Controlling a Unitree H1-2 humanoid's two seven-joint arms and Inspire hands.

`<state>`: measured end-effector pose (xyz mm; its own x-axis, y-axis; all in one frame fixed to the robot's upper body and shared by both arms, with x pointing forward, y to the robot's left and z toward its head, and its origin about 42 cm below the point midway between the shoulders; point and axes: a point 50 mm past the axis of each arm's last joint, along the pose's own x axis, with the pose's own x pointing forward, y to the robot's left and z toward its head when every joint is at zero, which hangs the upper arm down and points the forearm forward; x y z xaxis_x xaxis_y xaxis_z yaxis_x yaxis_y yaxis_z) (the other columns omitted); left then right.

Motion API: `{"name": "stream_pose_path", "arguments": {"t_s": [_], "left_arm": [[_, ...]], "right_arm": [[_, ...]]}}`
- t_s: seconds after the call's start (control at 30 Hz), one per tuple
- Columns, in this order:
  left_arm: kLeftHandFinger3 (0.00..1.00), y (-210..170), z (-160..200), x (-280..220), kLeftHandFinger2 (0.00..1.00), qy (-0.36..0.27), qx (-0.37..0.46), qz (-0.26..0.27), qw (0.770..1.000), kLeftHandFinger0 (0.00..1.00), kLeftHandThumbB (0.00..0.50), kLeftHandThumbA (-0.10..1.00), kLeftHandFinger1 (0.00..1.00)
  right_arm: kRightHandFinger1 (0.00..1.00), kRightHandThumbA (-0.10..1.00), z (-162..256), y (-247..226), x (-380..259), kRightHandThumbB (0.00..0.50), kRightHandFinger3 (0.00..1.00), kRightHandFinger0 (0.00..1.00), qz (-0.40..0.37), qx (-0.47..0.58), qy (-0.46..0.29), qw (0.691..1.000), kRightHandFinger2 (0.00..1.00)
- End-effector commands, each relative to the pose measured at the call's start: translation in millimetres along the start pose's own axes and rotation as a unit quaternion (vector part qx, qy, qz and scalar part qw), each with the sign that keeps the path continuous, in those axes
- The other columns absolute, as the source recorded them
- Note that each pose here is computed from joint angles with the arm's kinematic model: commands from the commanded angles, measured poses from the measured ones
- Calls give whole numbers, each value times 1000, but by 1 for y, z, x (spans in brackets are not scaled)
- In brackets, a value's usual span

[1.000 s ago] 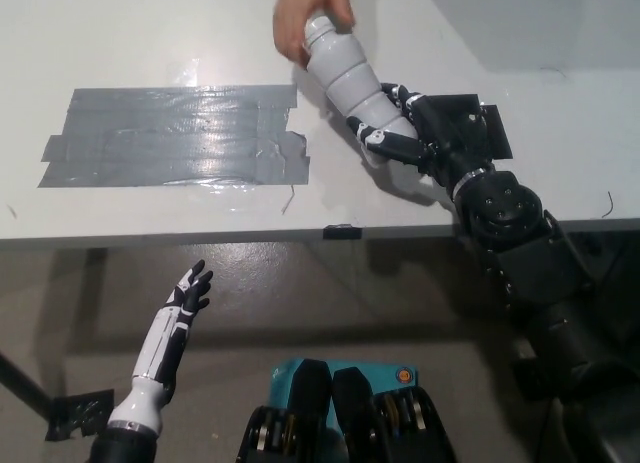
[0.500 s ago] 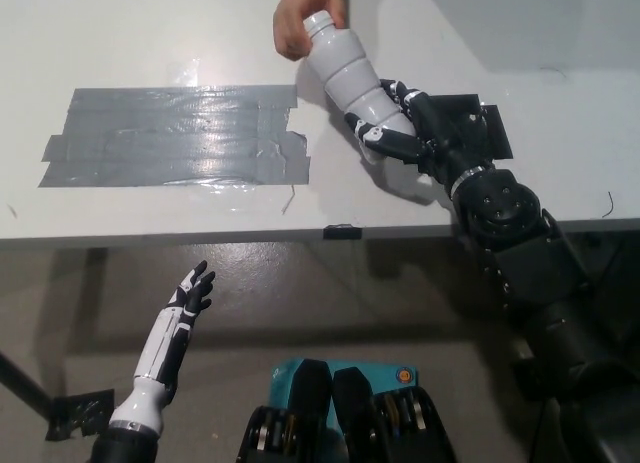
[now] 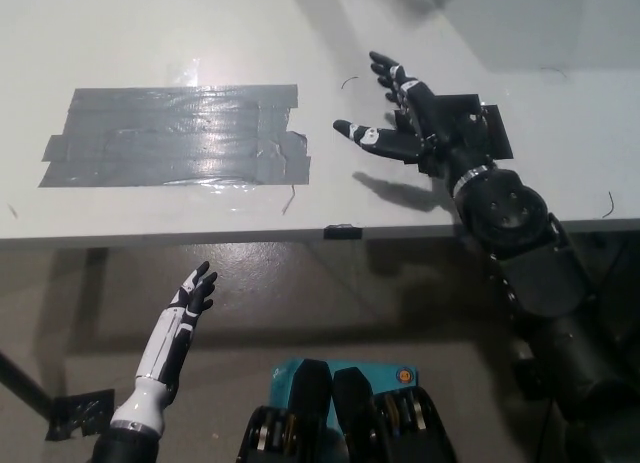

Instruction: A white bottle is kept in the middle of the desk infront of the robot and the robot picks it up with its right hand and passes it to a person

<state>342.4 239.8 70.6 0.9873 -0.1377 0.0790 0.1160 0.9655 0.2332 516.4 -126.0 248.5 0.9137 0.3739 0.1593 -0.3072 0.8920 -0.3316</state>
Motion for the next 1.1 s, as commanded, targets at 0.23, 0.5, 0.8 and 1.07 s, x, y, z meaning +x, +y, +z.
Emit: {"name": "stream_pose_path", "arguments": {"t_s": [0.23,0.5,0.8,1.07], "left_arm": [[1000,12,14,15,1000,-26,18,6,999,1000,19,1000,1000],[1000,14,16,24,1000,-28,11,11,999,1000,27,1000,1000],[1000,14,13,21,1000,-23,7,15,1000,1000,11,1000,1000],[1000,10,8,15,1000,-17,-1,16,1000,1000,3,968,1000]], "right_arm": [[1000,890,94,-37,-99,427,1000,1000,-62,-39,-227,971,1000],[1000,872,119,-29,-191,428,1000,1000,-86,-38,-313,945,1000],[1000,853,79,-4,-227,378,1000,1000,-109,-33,-278,954,1000],[1000,704,-8,11,-214,267,1000,1000,-149,0,-164,975,1000]]}}
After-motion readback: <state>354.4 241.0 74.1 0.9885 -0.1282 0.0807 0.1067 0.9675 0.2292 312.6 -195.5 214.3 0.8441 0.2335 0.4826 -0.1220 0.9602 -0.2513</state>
